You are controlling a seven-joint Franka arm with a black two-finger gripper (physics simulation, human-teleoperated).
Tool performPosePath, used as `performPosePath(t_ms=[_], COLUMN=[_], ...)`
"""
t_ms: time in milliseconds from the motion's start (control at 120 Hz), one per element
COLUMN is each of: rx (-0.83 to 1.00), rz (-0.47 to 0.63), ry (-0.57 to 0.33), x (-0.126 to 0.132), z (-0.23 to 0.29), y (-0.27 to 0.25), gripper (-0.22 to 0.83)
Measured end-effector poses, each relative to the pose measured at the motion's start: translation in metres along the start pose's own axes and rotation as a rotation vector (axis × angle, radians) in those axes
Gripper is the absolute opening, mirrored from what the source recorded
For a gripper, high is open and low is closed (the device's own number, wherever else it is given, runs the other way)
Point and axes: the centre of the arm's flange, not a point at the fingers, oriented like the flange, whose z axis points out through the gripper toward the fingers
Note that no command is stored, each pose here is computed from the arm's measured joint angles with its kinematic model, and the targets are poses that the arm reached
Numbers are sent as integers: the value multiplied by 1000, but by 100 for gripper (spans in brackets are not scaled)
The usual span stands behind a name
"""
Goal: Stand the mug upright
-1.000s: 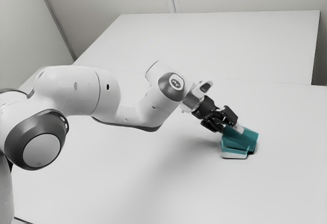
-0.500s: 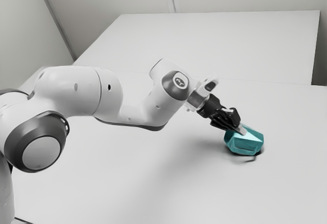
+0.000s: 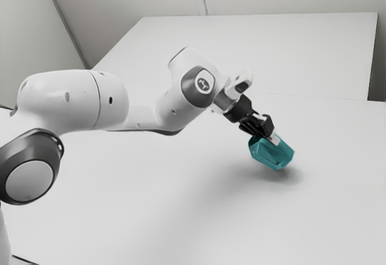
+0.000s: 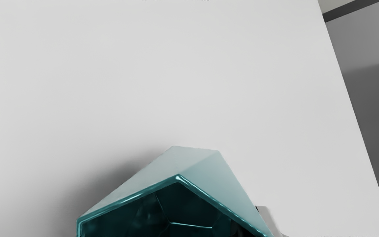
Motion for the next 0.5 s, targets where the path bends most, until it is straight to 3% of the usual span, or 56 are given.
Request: performPosePath(t_ms=[500], rx=[363], rz=[73], ry=[-84], x=[-8], z=[-104], y=[-100], gripper=[-17])
